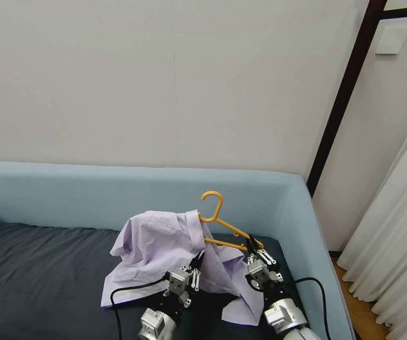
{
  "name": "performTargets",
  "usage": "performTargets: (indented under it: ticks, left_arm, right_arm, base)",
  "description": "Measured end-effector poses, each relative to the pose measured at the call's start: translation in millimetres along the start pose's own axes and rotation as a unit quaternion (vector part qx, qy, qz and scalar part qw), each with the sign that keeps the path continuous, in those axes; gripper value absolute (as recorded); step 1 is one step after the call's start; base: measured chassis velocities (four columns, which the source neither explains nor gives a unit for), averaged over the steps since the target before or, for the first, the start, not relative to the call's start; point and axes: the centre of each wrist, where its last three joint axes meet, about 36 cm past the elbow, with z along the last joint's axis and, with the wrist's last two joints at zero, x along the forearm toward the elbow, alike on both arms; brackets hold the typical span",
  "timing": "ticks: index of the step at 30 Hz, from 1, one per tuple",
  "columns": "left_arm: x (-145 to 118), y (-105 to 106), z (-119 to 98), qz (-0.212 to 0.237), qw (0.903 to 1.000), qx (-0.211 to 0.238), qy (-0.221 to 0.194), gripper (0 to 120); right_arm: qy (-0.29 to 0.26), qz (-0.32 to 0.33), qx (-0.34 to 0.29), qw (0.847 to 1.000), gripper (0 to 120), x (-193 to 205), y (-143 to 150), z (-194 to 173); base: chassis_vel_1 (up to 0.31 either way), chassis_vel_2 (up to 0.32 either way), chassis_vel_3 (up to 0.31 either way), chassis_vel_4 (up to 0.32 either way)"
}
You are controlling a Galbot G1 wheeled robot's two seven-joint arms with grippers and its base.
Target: Pick up the clothes from the sofa and hang them on the clothes hanger.
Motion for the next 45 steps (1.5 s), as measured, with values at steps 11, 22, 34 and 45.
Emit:
performTargets:
  ticks: [11,22,34,45]
  left_arm:
    - [19,44,0,-0.029,0.9966,-0.075,-0.021,24]
    - [31,110,-55,0.010,0.9921,-0.112,-0.055,63]
    - [-29,224,-130,0.181,0.9703,-0.129,-0.097,100]
    - [-123,323,-148,0.358,0.9211,-0.149,-0.034,100]
  right_arm:
    - [-0.003,0.005,0.008,1.000,4,-9,-3,9]
    - [-0.023,0.033,0.029,0.999,4,-16,-16,24]
    - [-0.040,0.018,0.060,0.997,4,-20,-5,37]
    - [-0.060,0.000,0.079,0.995,4,-19,-1,40]
  base:
    - [0.000,0.000,0.000,0.000]
    - [0.000,0.000,0.000,0.000]
    - [0.000,0.000,0.000,0.000]
    - [0.000,0.000,0.000,0.000]
